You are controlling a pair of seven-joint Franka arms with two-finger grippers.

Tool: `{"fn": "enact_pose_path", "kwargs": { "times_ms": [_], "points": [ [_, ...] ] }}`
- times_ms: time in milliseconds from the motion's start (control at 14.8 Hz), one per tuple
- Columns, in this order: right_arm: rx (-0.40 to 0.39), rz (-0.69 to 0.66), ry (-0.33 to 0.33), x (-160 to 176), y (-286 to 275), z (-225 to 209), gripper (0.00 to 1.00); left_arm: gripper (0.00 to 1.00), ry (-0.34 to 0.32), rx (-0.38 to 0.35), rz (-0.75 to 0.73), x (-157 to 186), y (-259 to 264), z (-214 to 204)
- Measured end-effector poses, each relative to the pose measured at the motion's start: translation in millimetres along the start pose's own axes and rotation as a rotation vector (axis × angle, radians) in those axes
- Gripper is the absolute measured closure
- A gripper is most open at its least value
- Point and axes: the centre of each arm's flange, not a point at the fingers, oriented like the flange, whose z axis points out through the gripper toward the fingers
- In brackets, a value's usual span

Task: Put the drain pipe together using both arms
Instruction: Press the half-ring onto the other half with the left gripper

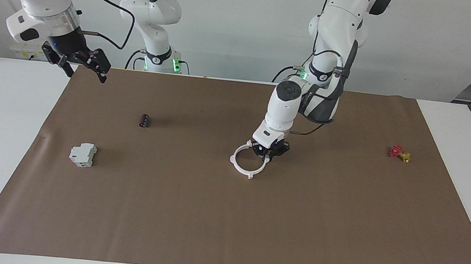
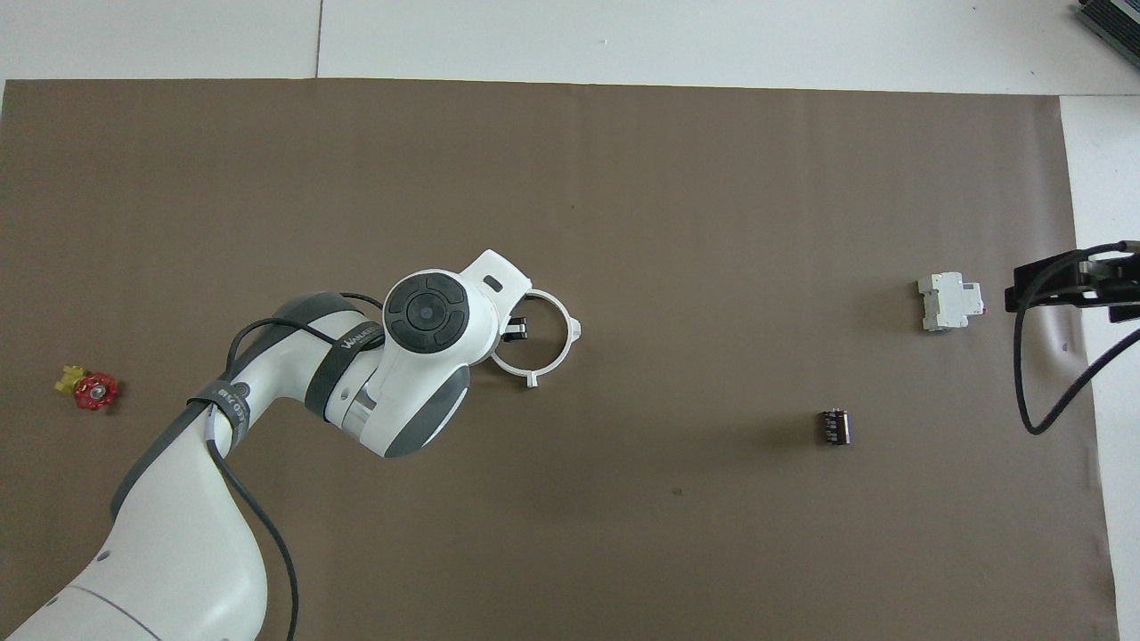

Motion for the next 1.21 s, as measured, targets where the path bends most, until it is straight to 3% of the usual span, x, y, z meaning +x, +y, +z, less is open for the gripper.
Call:
{"fn": "enact_pose_path", "kwargs": {
  "times_ms": [404,539,742,809,1146,1213],
  "points": [
    [0.000,0.000,0.000,0.0,0.0,0.0,0.00,0.77,0.000,0.000,-0.002,0.2,-0.2,-0.1],
    [0.000,0.000,0.000,0.0,0.0,0.0,0.00,0.73,0.001,0.000,-0.003,0.4,-0.4,-0.5],
    [0.000,0.000,0.000,0.0,0.0,0.0,0.00,0.51,0.003,-0.001,-0.005,0.7,-0.6,-1.3],
    [0.000,0.000,0.000,0.0,0.0,0.0,0.00,0.51,0.003,-0.001,-0.005,0.9,-0.8,-1.4],
    [0.000,0.000,0.000,0.0,0.0,0.0,0.00,0.28,0.004,0.000,-0.007,1.3,-1.5,-1.4],
    [0.000,0.000,0.000,0.0,0.0,0.0,0.00,0.28,0.004,0.000,-0.007,1.4,-1.6,-1.4]
  ]
}}
